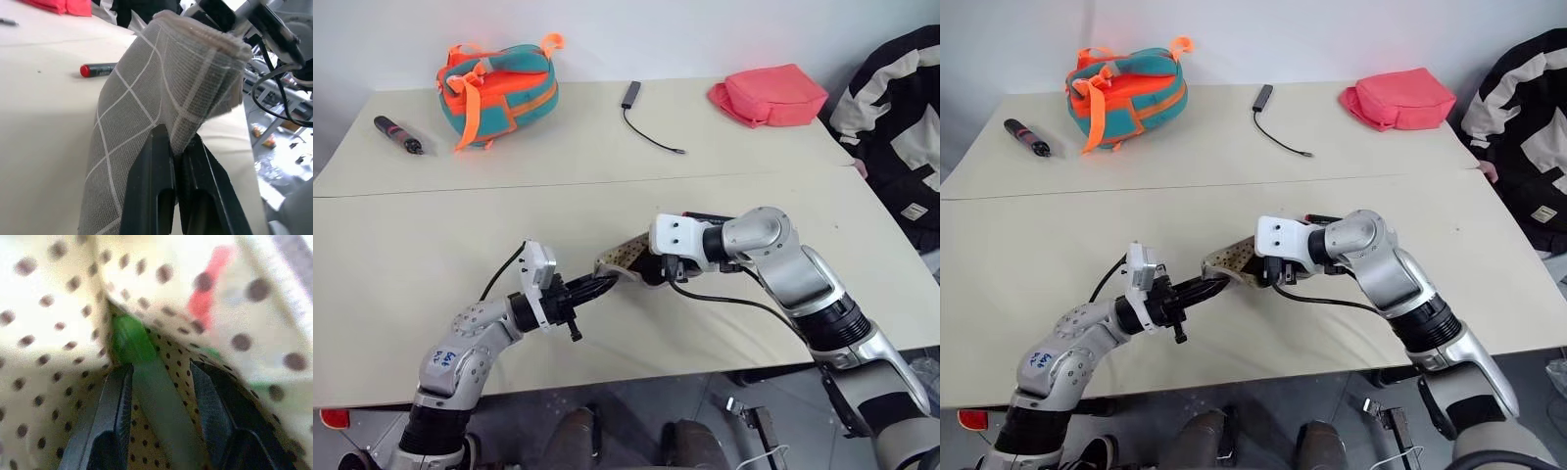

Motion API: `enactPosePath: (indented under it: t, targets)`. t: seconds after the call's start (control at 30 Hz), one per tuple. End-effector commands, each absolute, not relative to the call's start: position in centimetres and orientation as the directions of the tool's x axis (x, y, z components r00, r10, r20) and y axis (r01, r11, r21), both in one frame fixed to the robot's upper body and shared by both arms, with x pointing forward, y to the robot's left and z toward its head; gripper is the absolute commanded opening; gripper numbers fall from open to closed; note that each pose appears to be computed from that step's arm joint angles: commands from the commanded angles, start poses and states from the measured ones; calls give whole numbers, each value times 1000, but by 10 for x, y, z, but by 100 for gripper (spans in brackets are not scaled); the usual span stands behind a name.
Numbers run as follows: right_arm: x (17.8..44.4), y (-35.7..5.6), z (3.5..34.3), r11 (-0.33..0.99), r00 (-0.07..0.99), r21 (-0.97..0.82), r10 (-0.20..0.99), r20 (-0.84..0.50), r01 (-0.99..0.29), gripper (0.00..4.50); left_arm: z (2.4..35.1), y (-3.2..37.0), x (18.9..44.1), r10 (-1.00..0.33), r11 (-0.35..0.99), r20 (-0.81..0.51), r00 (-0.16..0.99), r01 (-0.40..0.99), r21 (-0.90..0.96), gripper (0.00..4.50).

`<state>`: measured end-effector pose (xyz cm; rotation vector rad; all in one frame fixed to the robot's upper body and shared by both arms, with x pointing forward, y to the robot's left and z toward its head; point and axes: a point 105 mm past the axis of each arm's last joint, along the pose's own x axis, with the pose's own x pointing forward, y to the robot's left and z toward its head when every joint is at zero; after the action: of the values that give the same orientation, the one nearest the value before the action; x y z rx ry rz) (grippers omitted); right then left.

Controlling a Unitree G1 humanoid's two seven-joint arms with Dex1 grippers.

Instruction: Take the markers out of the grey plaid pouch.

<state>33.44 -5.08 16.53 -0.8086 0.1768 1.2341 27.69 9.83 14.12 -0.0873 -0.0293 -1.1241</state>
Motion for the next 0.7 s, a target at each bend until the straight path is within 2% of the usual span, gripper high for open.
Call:
enactPosePath:
  t: [0.03,0.17,0.3,0.37,0.4,0.6,0.7]
  targets:
    - [330,-46,170,119,360,-447,784,-506,-887,194,153,83,267,-924,376,99,370,925,57,0]
    - [329,-43,183,178,359,-395,817,-451,-902,194,145,87,271,-914,405,79,399,908,102,0]
    - [326,-48,187,165,355,-400,812,-464,-901,194,148,97,282,-873,486,118,473,866,118,0]
    - [320,-52,190,92,342,-477,813,-471,-874,194,153,107,292,-838,539,154,524,839,76,0]
    - [318,-54,189,97,328,-449,818,-473,-888,194,154,110,294,-828,549,166,536,834,45,0]
    - [306,-45,199,-69,274,-602,846,-458,-795,194,161,110,296,-811,537,221,541,839,-87,0]
    - [308,-41,199,-58,274,-604,853,-443,-795,194,162,106,292,-830,506,218,514,857,-95,0]
